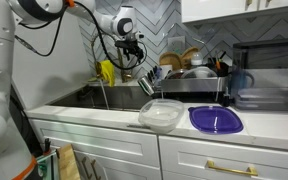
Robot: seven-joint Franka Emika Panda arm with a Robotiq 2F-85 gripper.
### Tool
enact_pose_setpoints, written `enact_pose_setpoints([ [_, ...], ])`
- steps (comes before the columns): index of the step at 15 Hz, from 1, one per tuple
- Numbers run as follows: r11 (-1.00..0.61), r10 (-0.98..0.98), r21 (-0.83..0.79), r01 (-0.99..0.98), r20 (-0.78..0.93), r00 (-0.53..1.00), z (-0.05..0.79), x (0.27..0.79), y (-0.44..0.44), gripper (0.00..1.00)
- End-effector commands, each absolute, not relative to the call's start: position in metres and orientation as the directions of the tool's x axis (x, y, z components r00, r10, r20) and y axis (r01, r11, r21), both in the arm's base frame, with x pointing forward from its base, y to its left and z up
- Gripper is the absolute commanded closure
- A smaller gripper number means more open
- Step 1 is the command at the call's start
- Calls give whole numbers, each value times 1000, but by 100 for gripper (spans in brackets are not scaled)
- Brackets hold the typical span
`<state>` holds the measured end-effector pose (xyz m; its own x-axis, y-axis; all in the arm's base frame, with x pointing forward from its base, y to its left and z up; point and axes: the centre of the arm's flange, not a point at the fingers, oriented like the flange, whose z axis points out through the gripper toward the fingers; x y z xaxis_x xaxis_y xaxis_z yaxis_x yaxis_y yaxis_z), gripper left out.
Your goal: Open the tap, then fetch some water in the bowl and put the lid on the bowl
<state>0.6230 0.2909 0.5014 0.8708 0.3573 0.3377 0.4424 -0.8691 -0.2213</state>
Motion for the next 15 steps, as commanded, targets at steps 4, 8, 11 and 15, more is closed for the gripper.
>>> enact_pose_setpoints([
  [4,-888,395,-191,419,154,906,566,543,202,0],
  [8,-907,374,-163,387,105,921,581,514,137,0],
  [11,-920,344,-169,354,88,935,589,496,100,0],
  [15,-940,287,-157,302,110,952,585,479,72,0],
])
